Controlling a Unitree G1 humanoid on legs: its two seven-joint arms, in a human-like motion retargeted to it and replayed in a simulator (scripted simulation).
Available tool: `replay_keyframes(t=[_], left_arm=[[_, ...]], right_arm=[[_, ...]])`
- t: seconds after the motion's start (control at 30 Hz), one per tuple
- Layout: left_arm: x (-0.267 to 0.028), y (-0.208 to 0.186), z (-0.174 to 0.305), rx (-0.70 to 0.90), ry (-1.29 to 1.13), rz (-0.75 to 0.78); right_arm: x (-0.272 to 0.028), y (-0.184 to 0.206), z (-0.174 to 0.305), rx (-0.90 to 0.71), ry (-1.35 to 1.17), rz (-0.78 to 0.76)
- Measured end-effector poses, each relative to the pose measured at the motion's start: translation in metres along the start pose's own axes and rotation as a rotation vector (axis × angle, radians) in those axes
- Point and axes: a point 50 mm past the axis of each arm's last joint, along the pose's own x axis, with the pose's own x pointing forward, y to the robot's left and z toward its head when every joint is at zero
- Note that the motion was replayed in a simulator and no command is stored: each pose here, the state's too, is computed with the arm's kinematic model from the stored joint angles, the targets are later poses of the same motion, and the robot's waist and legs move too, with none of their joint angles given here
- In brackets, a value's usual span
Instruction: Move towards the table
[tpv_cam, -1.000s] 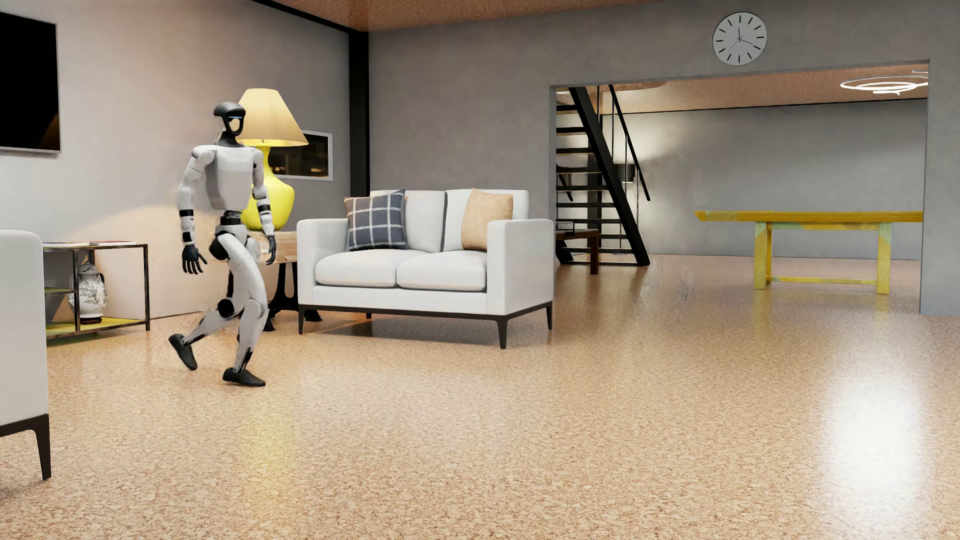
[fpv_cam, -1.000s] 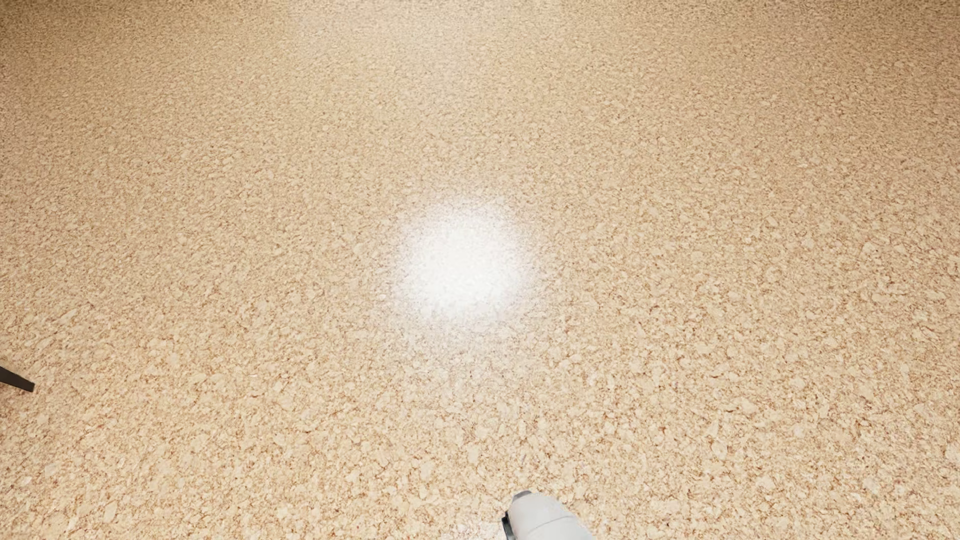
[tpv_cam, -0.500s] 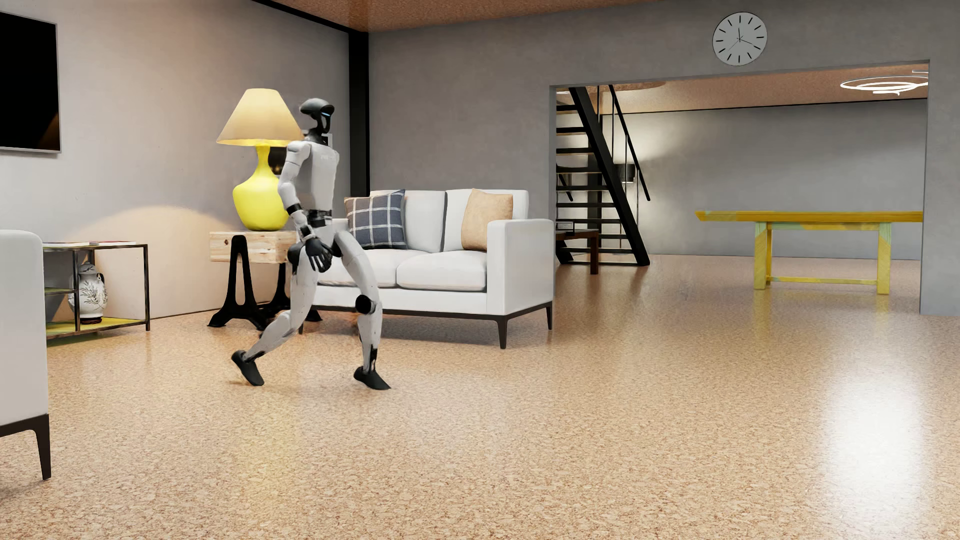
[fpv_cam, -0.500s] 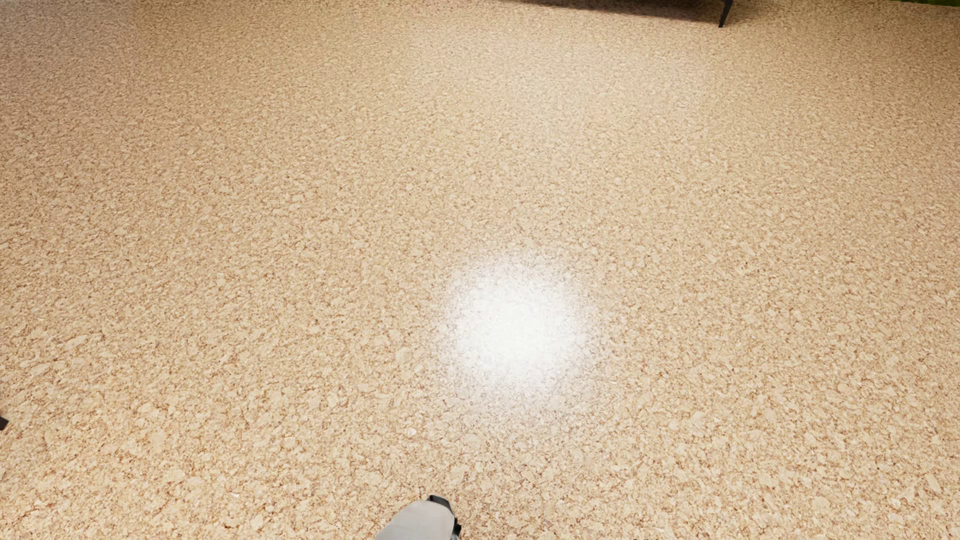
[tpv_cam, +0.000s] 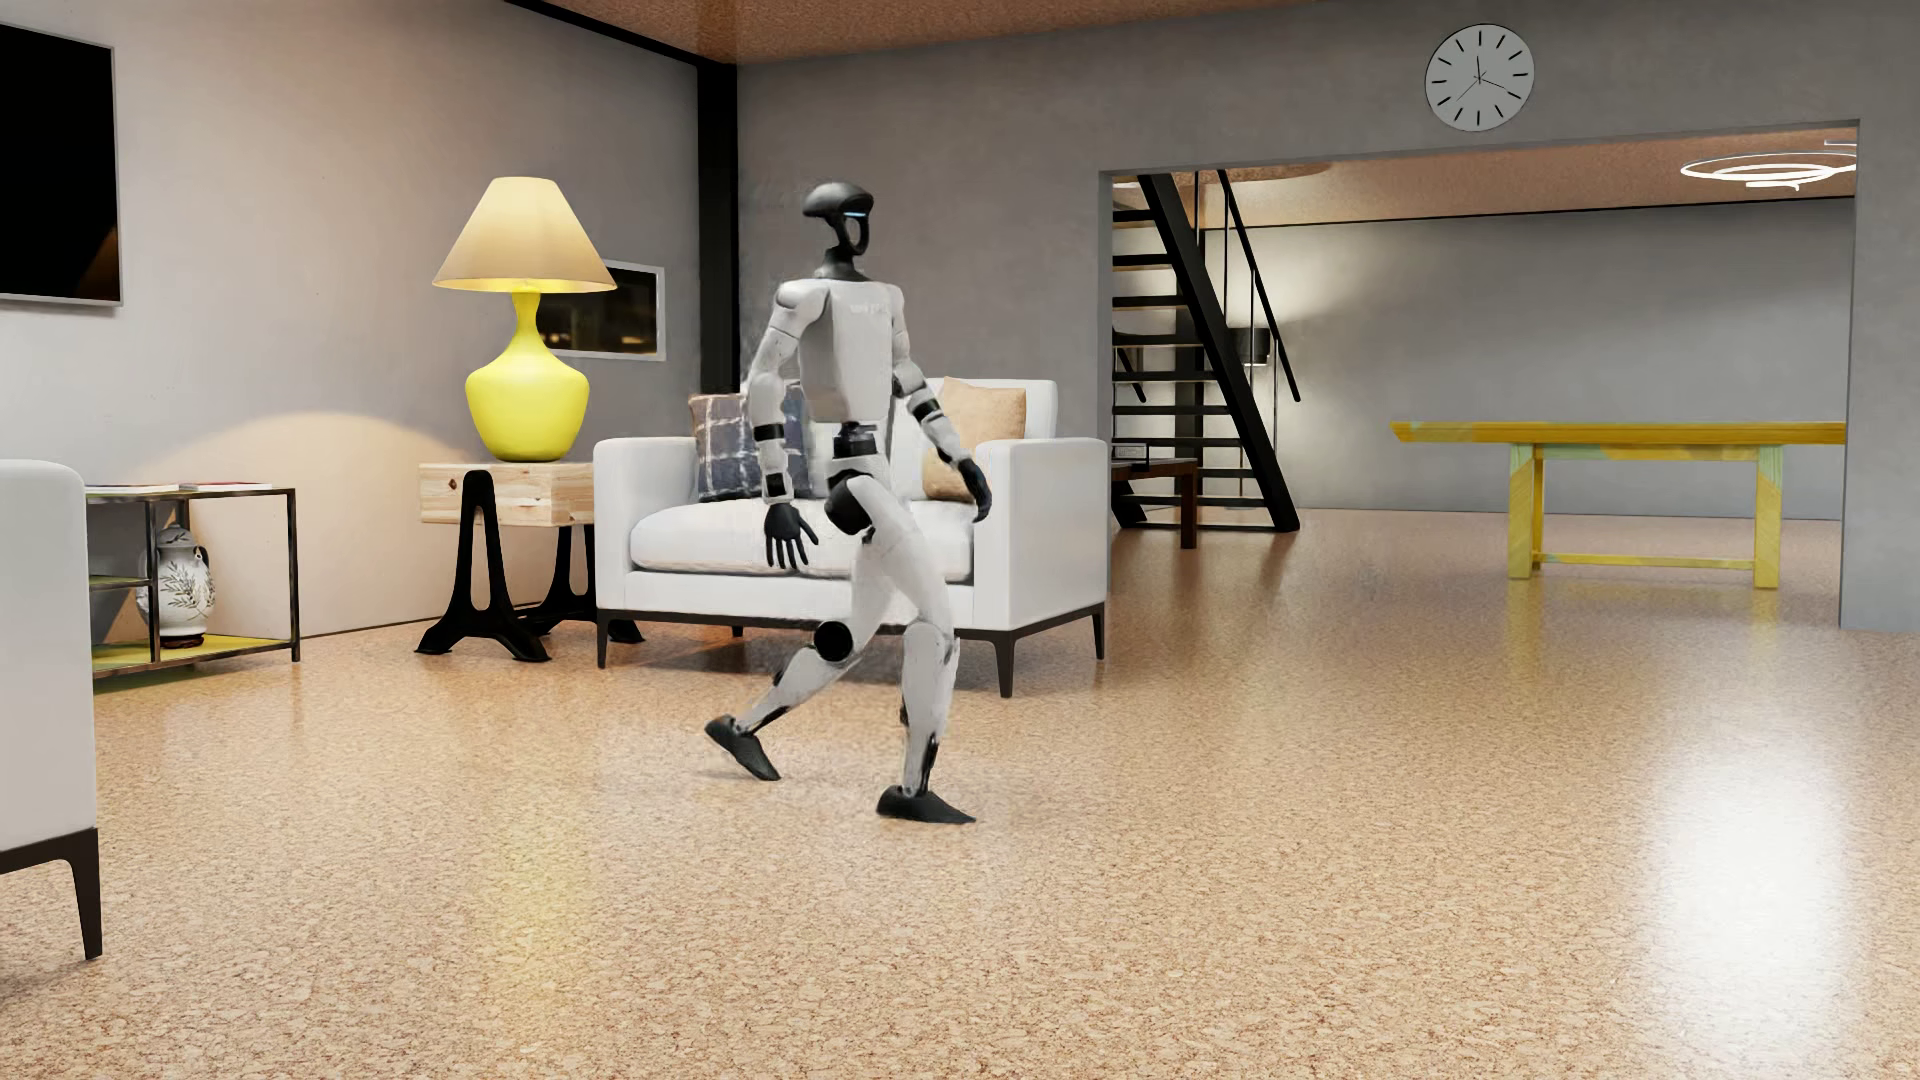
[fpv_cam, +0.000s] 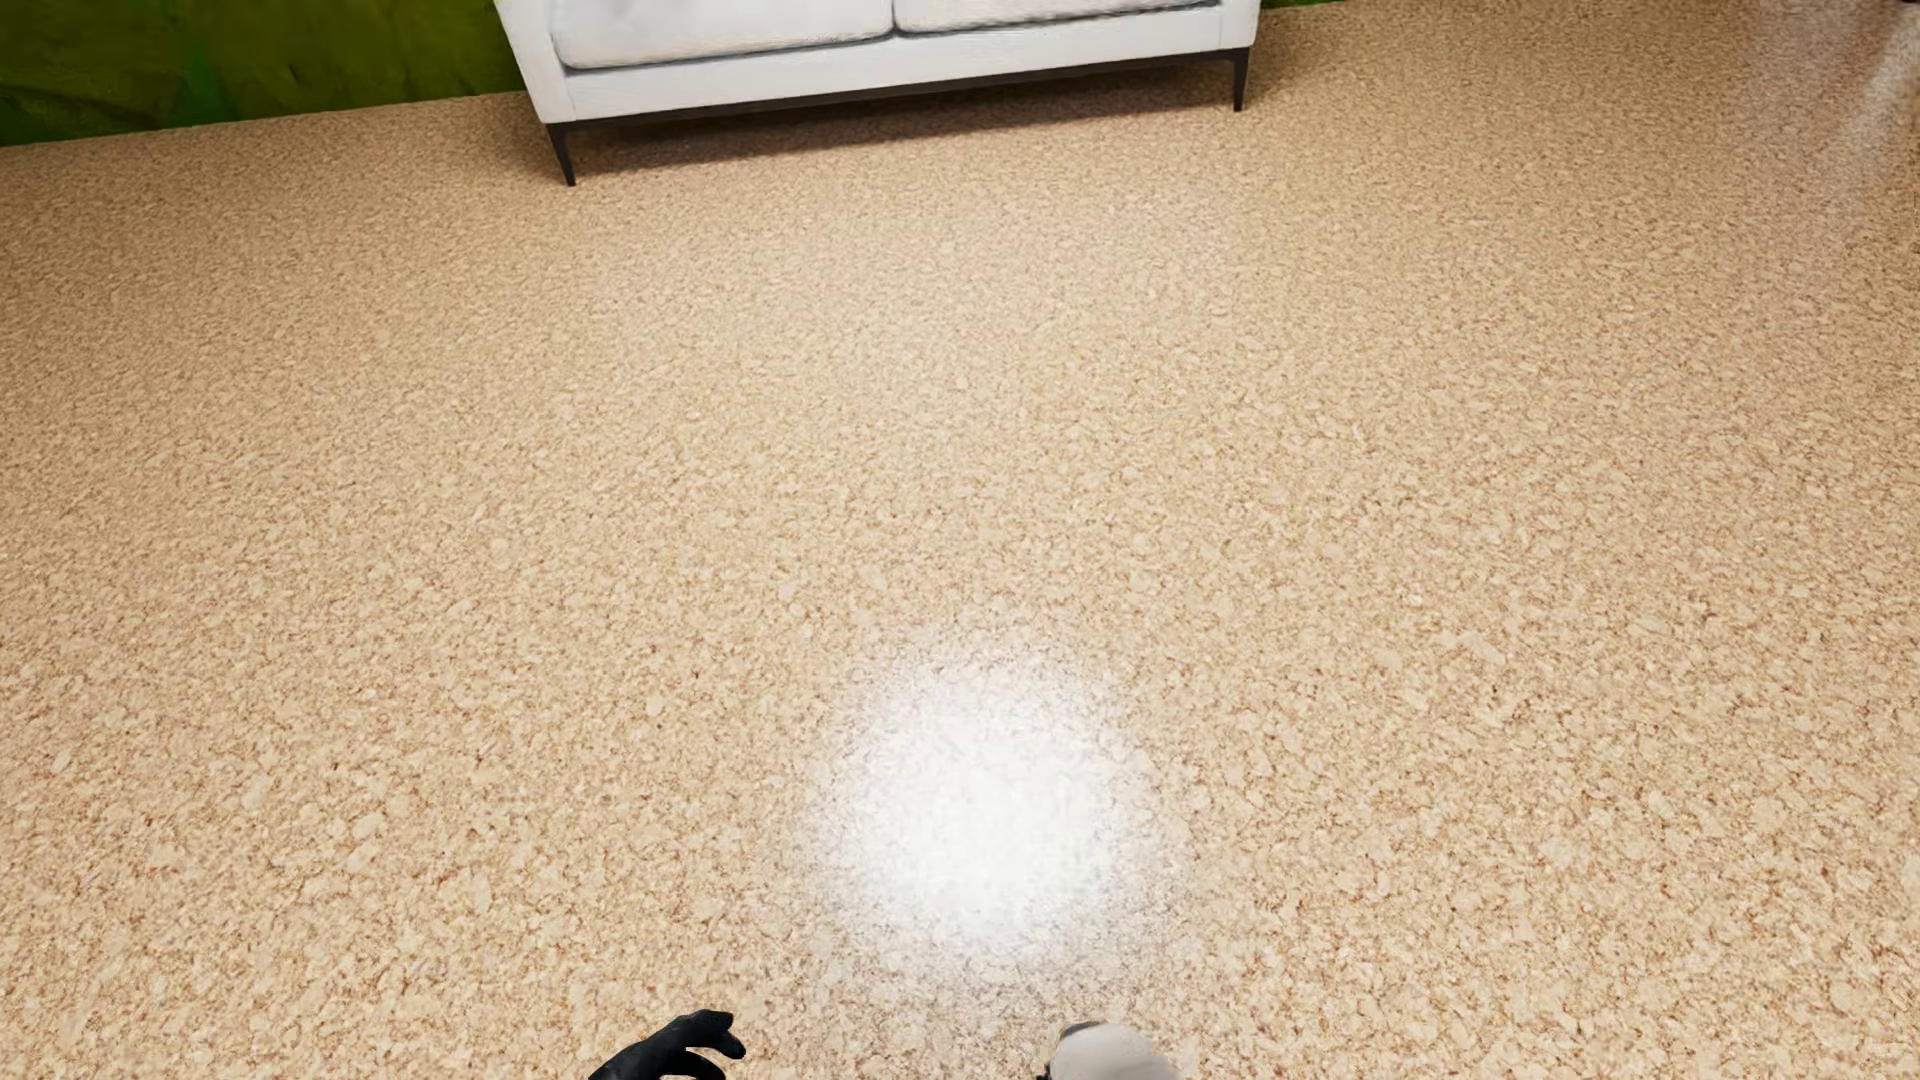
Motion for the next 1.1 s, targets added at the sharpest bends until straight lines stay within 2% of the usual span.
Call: replay_keyframes(t=[0.1, 0.13, 0.2, 0.23, 0.3, 0.37, 0.47, 0.53, 0.63, 0.77, 0.83, 0.9, 0.93, 1.0, 1.1], left_arm=[[-0.008, -0.038, -0.028, -0.033, 0.101, -0.089], [-0.01, -0.05, -0.032, 0.016, 0.116, -0.141], [-0.023, -0.069, -0.046, 0.008, 0.145, -0.191], [-0.03, -0.082, -0.065, 0.041, 0.227, -0.239], [-0.044, -0.089, -0.09, -0.006, 0.322, -0.239], [-0.057, -0.1, -0.104, 0.029, 0.363, -0.287], [-0.074, -0.108, -0.123, 0.057, 0.432, -0.33], [-0.081, -0.107, -0.134, 0.059, 0.478, -0.329], [-0.064, -0.089, -0.118, 0.018, 0.411, -0.255], [-0.033, -0.055, -0.069, -0.008, 0.216, -0.146], [-0.026, -0.03, -0.053, -0.017, 0.151, -0.073], [-0.022, -0.021, -0.044, -0.027, 0.115, -0.046], [-0.018, -0.023, -0.04, -0.073, 0.113, -0.03], [-0.012, -0.043, -0.025, -0.031, 0.072, -0.104], [-0.022, -0.073, -0.036, -0.013, 0.102, -0.193]], right_arm=[[0.002, -0.006, 0.008, 0.045, -0.015, -0.025], [0.003, -0.009, 0.02, 0.032, -0.06, -0.028], [0.003, -0.015, 0.051, 0.019, -0.17, -0.041], [0.002, -0.023, 0.063, 0.005, -0.217, -0.058], [-0.003, -0.037, 0.087, 0.028, -0.312, -0.099], [-0.01, -0.06, 0.101, 0.057, -0.377, -0.166], [-0.01, -0.07, 0.085, 0.144, -0.333, -0.209], [-0.003, -0.051, 0.061, 0.177, -0.236, -0.165], [0.001, -0.032, 0.037, 0.149, -0.142, -0.112], [-0.006, -0.021, 0.0, 0.149, -0.046, -0.095], [-0.01, -0.01, -0.019, 0.163, 0.005, -0.073], [-0.011, -0.005, -0.026, 0.149, 0.032, -0.059], [-0.009, -0.009, -0.023, 0.136, 0.033, -0.062], [-0.006, -0.034, -0.012, 0.106, 0.016, -0.113], [-0.007, -0.05, 0.009, 0.132, -0.071, -0.16]])
